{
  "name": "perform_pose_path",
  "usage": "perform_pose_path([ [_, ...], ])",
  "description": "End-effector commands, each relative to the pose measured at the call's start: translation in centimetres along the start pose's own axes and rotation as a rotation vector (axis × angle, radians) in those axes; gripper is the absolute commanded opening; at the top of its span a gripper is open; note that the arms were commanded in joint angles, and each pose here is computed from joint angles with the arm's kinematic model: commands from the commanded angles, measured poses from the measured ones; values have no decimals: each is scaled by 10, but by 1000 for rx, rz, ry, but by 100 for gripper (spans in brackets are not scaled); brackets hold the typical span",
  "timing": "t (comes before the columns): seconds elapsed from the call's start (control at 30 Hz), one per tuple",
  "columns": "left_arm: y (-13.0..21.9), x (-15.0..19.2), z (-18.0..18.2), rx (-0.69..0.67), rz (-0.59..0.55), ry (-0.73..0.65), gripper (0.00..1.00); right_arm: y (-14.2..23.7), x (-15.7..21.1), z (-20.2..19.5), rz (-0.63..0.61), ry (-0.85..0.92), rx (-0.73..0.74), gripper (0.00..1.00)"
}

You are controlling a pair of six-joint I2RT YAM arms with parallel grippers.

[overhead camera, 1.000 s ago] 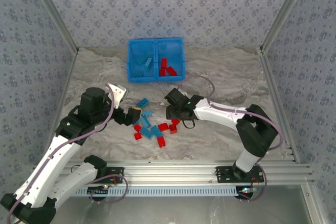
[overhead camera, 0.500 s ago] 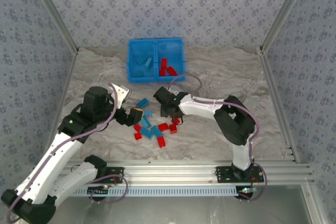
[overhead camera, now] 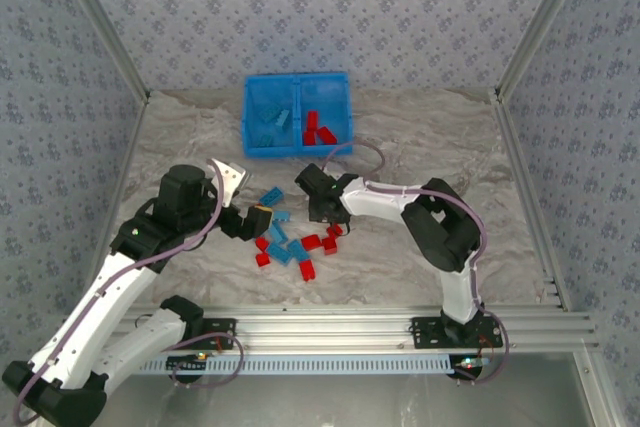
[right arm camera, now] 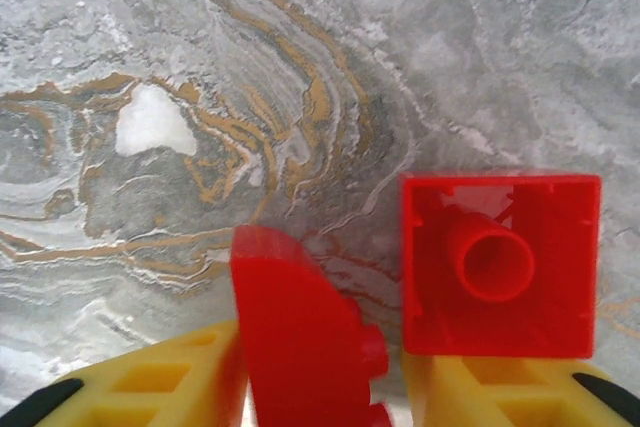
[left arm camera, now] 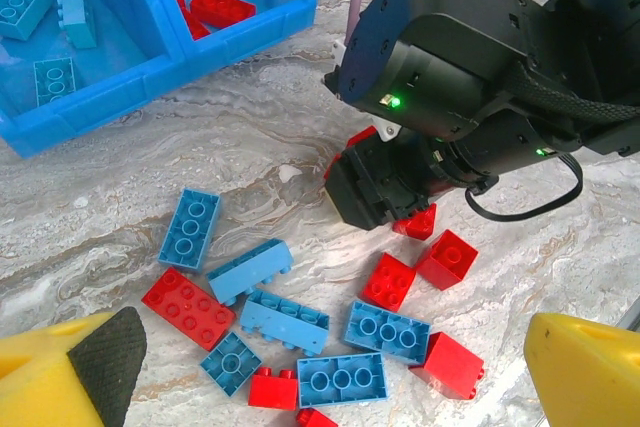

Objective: Sort the legos into containers by color

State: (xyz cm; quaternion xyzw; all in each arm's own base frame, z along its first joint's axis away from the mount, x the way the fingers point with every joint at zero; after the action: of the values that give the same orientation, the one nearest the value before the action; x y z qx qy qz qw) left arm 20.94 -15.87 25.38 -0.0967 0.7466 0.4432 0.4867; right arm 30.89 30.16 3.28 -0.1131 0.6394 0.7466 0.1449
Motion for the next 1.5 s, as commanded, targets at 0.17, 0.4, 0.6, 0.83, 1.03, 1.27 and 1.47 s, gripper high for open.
perform_pose_path([
  [0.17,2,-2,-15,75,-20,-56,99,-12,-5,7,16,56,-23,26],
  [0.4,2,0,-23,122,-33,-81,99,34,-13,5,-68,71,-74,16],
  [0.6,5,-1,-34,183,-50,-104,99,129,-47,4,-308,116,-153,16],
  [0.83,7,-2,-22,108,-59,-91,99,189,-125,19,-474,178,-185,17],
  [1.03,14,-3,21,-169,-58,-42,99,165,-193,30,-524,161,-131,16],
  [1.27,31,-4,52,-379,-95,-4,99,90,-249,33,-464,124,-68,16],
  [1.47,44,-12,71,-512,-153,53,99,17,-266,23,-396,119,18,18],
])
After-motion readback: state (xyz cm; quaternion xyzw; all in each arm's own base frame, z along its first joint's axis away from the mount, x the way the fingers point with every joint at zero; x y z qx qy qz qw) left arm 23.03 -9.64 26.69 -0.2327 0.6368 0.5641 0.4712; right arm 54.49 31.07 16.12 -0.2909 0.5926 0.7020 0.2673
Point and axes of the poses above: each hand's point on the last joint's axis, 136 mm out from that joint toward the fingers, its own y axis back along the fingers, its own z axis along the line the jaws close on, x = y × z, the point moved 1 cm from there along y, back along the fingers, and after that the axes turned 2 degrees about -y, right-handed, at the moved point
